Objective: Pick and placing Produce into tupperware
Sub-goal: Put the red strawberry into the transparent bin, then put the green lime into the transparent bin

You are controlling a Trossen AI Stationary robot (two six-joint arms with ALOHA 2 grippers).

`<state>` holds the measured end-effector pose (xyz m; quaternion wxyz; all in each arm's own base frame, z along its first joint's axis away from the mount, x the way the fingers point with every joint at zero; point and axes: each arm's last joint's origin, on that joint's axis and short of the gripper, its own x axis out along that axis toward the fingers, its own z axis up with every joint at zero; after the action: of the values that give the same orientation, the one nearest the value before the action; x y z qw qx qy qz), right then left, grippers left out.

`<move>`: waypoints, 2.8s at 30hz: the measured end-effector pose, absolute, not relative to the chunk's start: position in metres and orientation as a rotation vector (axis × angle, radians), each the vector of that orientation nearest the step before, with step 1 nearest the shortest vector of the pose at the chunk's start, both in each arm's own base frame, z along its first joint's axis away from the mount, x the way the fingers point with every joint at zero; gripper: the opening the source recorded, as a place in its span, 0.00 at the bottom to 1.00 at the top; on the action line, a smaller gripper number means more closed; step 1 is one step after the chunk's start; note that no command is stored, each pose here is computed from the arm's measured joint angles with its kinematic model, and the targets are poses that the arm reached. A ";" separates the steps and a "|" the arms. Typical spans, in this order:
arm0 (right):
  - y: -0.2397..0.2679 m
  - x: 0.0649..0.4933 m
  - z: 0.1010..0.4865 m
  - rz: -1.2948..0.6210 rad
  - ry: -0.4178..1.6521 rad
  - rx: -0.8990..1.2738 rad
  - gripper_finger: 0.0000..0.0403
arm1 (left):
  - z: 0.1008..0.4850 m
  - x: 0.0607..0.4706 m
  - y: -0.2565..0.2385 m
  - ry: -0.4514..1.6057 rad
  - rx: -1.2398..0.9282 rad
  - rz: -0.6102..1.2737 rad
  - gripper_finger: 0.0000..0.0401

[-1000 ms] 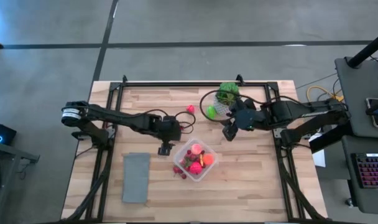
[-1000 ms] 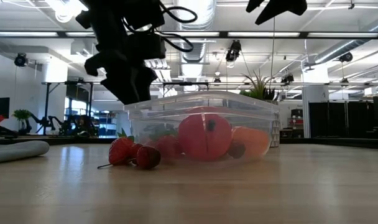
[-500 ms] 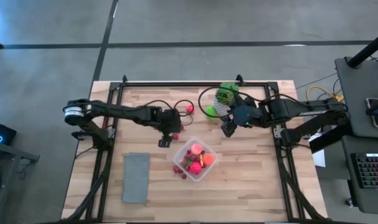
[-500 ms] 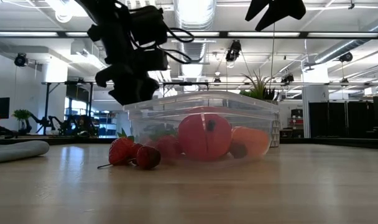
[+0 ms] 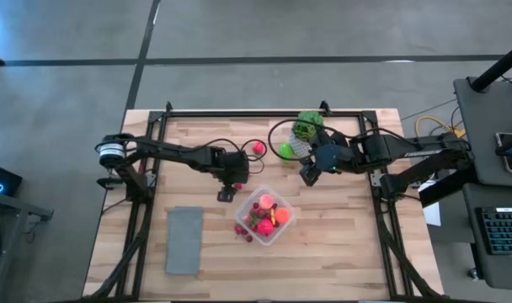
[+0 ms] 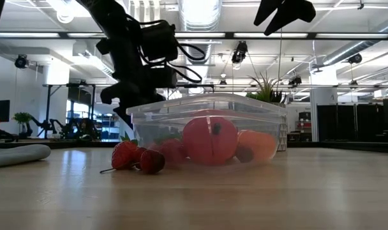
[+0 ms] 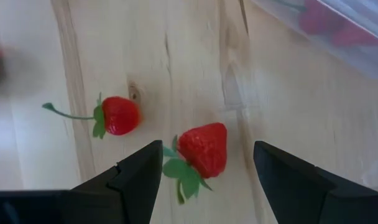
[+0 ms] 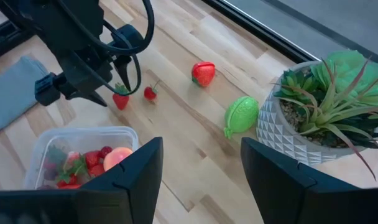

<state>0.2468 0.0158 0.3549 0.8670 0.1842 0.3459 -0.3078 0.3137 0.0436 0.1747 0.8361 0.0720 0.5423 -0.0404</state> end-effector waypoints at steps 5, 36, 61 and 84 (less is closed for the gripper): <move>0.016 0.247 0.354 -0.647 0.725 0.390 0.52 | 0.167 0.317 0.044 1.163 0.150 -0.089 0.59; 0.016 0.246 0.345 -0.676 0.735 0.427 0.52 | 0.188 0.319 0.047 1.159 0.190 -0.024 0.32; 0.027 0.246 0.338 -0.423 0.897 0.447 0.52 | 0.235 0.324 -0.062 0.912 -0.280 -0.191 0.32; 0.056 0.249 0.327 -0.262 1.009 0.239 0.52 | 0.247 0.326 -0.065 0.896 -0.641 0.018 0.69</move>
<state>0.2490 0.0557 0.3275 0.8603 0.1139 0.4810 -0.1249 0.3257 -0.0650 0.2472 0.8520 -0.3047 0.4256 0.0085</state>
